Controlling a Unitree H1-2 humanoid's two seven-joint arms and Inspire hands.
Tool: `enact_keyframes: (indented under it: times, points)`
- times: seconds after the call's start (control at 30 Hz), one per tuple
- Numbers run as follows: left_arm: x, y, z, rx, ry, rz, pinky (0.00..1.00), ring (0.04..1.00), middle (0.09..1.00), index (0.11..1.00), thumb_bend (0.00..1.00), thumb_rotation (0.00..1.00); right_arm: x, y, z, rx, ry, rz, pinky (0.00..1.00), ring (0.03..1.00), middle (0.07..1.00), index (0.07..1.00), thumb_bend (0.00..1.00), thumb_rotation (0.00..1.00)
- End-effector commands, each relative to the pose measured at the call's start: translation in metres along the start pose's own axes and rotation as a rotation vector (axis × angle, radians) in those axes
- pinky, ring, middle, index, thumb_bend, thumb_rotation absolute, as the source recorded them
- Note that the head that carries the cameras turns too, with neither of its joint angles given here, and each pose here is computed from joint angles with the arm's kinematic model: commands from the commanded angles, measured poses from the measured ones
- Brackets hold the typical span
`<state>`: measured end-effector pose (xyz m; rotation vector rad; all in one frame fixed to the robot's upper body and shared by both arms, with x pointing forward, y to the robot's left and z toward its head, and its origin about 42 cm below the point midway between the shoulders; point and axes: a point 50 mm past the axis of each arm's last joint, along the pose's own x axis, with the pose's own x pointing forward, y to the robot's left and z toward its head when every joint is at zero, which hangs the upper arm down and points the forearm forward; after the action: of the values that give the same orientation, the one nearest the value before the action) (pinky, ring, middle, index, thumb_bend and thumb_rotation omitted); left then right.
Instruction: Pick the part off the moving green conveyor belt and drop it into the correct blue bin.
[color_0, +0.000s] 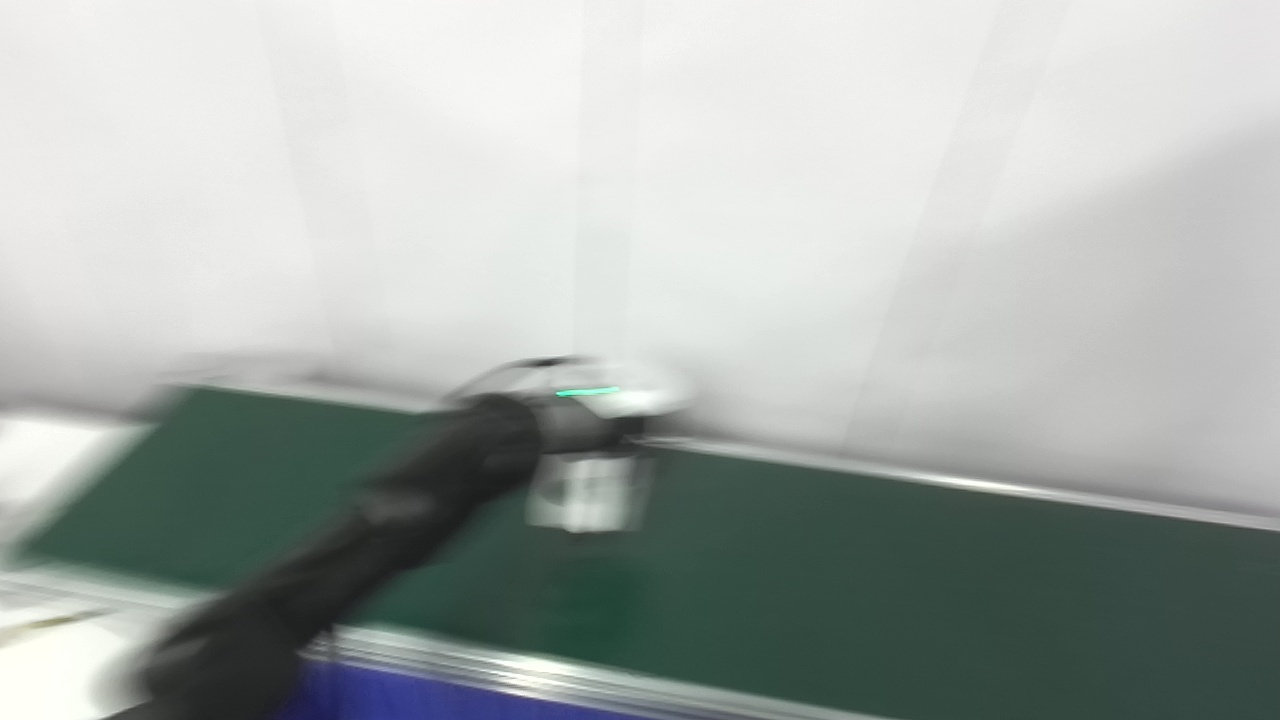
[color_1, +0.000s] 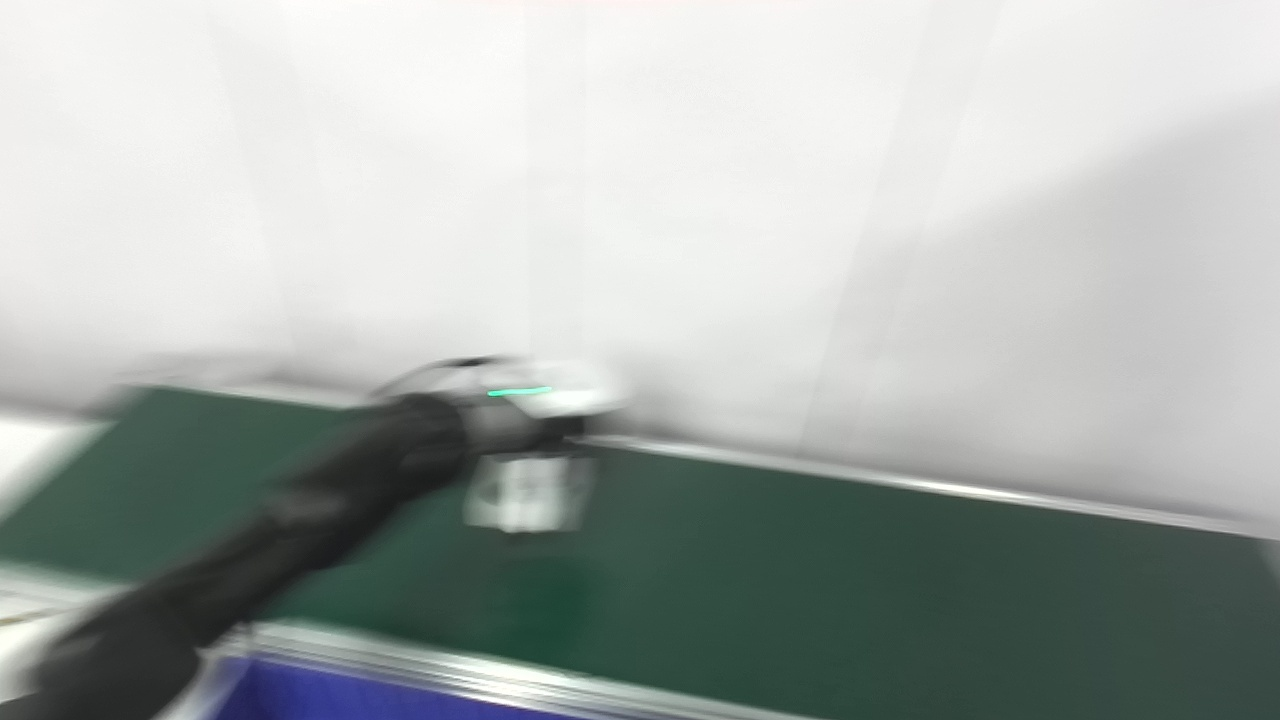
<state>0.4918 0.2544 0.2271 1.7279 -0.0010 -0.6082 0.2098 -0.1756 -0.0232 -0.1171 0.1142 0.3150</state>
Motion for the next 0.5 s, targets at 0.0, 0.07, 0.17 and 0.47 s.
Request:
enact_keyframes:
  times: [0.0,0.07,0.17,0.47]
  points:
    - [0.001,0.035,0.006,0.015,-0.017,0.087,0.12,0.182,0.243,0.469,0.52,0.04,0.011,-0.004,0.01,-0.01,-0.057,0.018,1.0,0.98,0.976,0.97,0.89,1.0]
    - [0.0,0.035,0.005,0.011,-0.022,0.086,0.15,0.207,0.268,0.469,0.52,0.04,0.011,-0.004,0.01,-0.008,-0.054,0.018,1.0,0.982,0.977,0.97,0.89,1.0]
    - [-0.006,0.041,0.003,-0.012,-0.021,0.081,0.34,0.413,0.475,0.478,0.52,0.0,0.013,-0.005,0.009,-0.01,-0.05,0.023,1.0,0.988,0.983,0.973,0.9,1.0]
    - [-0.045,0.05,0.009,-0.062,-0.105,0.142,0.38,0.443,0.533,0.44,0.52,0.0,0.016,-0.005,0.01,-0.019,-0.056,0.029,1.0,0.985,0.982,0.973,0.87,1.0]
